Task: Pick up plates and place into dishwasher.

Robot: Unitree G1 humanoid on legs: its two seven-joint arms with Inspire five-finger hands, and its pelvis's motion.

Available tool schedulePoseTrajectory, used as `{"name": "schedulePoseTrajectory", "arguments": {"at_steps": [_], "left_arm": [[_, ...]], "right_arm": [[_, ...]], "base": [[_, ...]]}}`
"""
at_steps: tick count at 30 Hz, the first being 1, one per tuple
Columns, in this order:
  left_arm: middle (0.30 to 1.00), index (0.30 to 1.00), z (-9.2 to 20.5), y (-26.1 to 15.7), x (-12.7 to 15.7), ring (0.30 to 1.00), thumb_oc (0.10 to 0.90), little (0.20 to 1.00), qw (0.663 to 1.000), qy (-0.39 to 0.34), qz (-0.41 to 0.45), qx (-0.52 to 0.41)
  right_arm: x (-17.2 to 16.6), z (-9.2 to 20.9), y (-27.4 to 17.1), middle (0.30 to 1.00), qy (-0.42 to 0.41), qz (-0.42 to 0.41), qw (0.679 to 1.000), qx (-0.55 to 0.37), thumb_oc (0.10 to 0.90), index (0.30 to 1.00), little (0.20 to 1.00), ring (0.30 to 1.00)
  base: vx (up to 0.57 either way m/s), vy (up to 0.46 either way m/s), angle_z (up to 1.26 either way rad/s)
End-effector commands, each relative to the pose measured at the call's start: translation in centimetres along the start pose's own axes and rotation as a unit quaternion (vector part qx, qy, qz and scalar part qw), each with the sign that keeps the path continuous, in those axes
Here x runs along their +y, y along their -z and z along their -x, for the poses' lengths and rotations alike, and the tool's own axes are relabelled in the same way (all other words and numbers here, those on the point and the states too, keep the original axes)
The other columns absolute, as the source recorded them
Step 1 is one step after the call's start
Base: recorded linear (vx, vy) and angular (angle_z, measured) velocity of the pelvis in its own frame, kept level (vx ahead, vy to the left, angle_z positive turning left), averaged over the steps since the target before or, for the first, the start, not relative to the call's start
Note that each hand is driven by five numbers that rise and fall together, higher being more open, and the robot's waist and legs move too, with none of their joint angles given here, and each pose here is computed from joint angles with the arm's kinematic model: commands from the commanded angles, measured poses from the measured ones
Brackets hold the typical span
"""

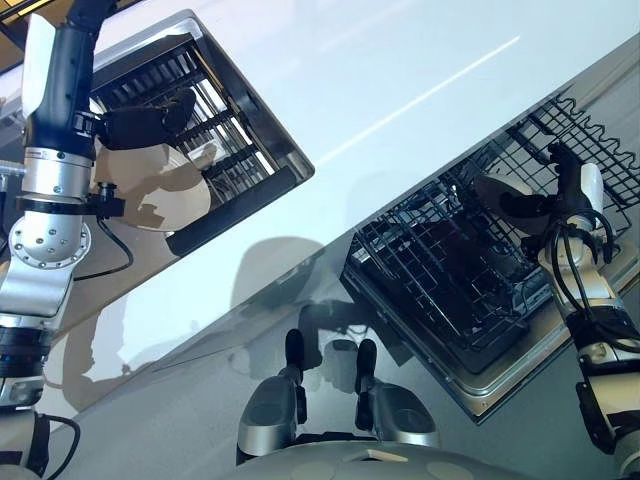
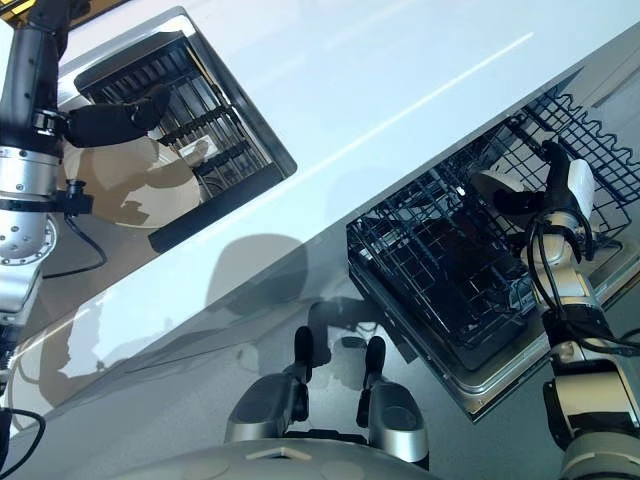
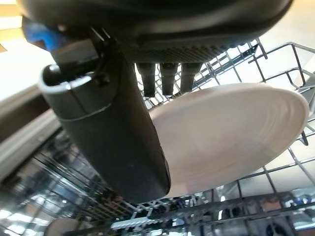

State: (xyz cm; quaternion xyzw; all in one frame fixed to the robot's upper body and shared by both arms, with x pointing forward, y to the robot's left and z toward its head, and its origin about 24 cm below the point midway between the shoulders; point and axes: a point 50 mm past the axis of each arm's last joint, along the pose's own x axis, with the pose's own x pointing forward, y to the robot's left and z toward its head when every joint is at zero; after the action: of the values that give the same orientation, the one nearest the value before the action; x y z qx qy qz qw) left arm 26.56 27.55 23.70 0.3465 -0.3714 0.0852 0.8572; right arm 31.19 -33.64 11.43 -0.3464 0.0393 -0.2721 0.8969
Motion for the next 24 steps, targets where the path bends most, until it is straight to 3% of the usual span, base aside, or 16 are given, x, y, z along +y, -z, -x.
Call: {"name": "schedulePoseTrajectory", "arguments": {"at_steps": [1, 13, 24], "left_arm": [[0.9, 0.9, 0.1, -1.4, 1.9, 0.9, 0.8, 0.9, 0.997, -0.055, 0.002, -0.05], [0.9, 0.9, 1.5, -0.9, 1.7, 0.9, 0.8, 0.9, 0.998, -0.058, 0.007, -0.031], [0.9, 0.9, 2.6, -0.3, 1.5, 0.9, 0.8, 0.9, 0.998, -0.054, -0.016, -0.016]], "right_arm": [[-3.2, -0.1, -2.4, 0.9, 0.061, 0.008, 0.994, -0.09, 0.8, 0.9, 0.9, 0.9], [-3.3, 1.8, -3.2, 0.9, 0.031, 0.0, 0.989, -0.145, 0.8, 0.9, 0.9, 0.9], [-4.7, 4.0, -6.2, 0.9, 0.072, -0.111, 0.962, -0.239, 0.8, 0.9, 0.9, 0.9]], "base": [[0.03, 0.074, -0.03], [0.0, 0.074, -0.03], [-0.04, 0.082, -0.05]]}}
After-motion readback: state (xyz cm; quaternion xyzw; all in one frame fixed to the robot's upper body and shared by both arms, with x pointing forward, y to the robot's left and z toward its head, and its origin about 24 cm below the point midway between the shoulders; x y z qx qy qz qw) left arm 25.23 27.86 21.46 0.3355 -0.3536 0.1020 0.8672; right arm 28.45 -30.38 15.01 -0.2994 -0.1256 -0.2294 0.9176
